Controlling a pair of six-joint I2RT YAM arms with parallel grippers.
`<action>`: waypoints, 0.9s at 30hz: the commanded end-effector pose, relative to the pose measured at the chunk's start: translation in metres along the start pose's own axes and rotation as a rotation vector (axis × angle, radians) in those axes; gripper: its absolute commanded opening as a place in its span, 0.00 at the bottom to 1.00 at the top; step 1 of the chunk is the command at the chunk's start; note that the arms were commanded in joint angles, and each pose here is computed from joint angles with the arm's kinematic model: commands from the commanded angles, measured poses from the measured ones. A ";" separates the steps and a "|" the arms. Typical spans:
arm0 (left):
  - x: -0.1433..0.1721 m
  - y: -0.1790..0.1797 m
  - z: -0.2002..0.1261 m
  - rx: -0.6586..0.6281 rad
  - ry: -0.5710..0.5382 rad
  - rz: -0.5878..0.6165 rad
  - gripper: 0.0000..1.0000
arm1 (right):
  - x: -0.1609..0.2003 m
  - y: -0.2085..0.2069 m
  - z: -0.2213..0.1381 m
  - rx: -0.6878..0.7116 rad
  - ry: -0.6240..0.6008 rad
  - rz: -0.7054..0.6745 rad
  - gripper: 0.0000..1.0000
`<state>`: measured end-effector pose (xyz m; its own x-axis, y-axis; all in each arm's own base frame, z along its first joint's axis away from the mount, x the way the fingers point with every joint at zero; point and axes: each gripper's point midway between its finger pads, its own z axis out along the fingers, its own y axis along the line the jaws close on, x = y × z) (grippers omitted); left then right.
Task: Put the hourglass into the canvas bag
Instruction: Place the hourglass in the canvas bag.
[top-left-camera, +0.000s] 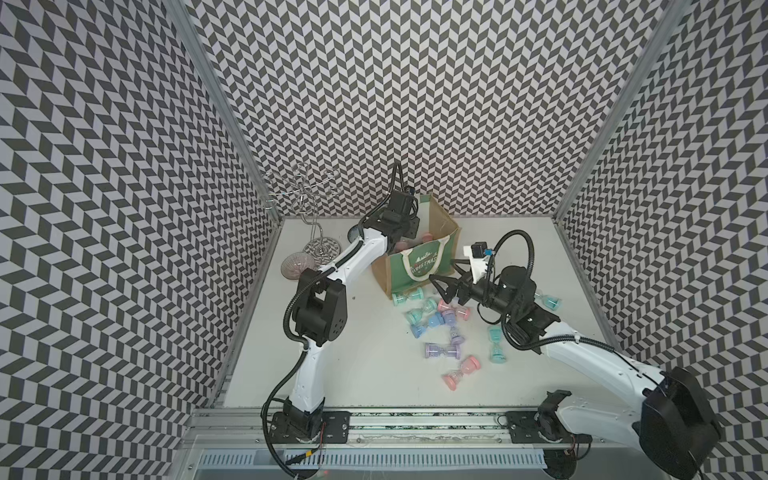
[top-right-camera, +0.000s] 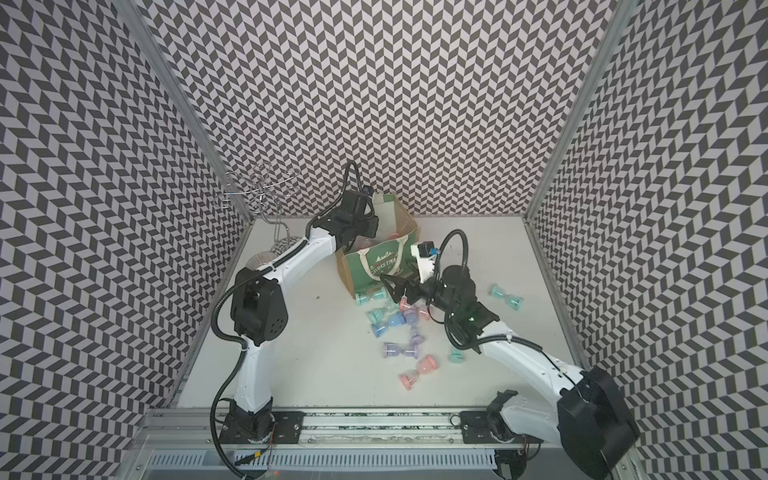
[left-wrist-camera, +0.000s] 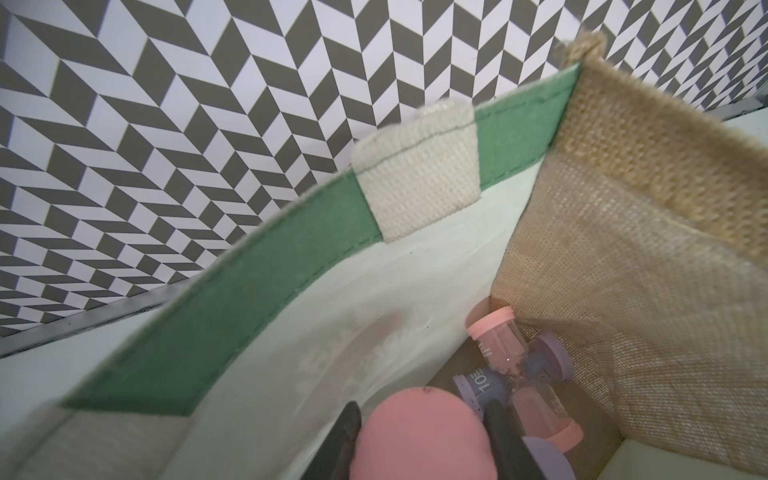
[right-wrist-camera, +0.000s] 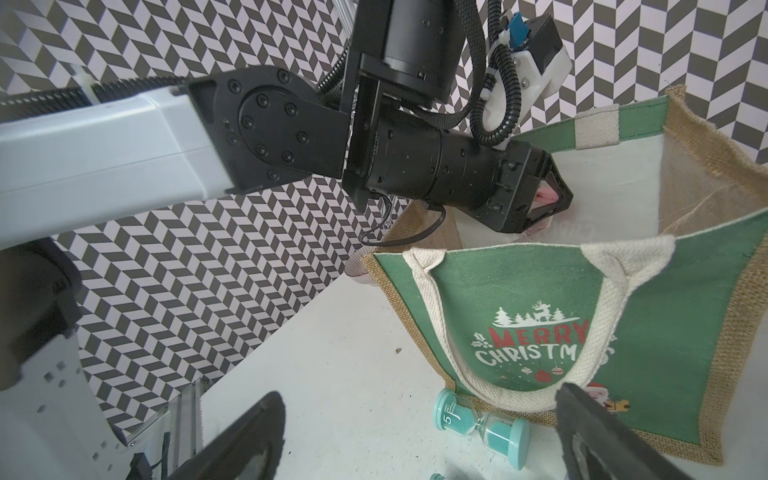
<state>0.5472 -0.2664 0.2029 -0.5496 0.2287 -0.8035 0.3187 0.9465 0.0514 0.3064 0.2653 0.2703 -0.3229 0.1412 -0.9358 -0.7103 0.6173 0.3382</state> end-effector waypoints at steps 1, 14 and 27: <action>0.016 0.001 0.018 -0.004 0.044 0.017 0.30 | -0.012 0.000 0.001 0.010 -0.047 -0.007 0.99; -0.001 -0.040 0.029 0.116 -0.033 -0.005 0.31 | -0.016 -0.005 -0.005 0.047 -0.071 -0.007 0.99; 0.013 -0.039 0.044 0.095 -0.004 -0.002 0.42 | -0.020 -0.006 -0.009 0.058 -0.093 0.000 0.99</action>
<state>0.5584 -0.3057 0.1404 -0.5812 0.2505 -0.7743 0.3895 0.9210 0.0056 0.3135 0.2560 0.2693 -0.3141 0.1646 -0.9350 -0.6639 0.6659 0.3402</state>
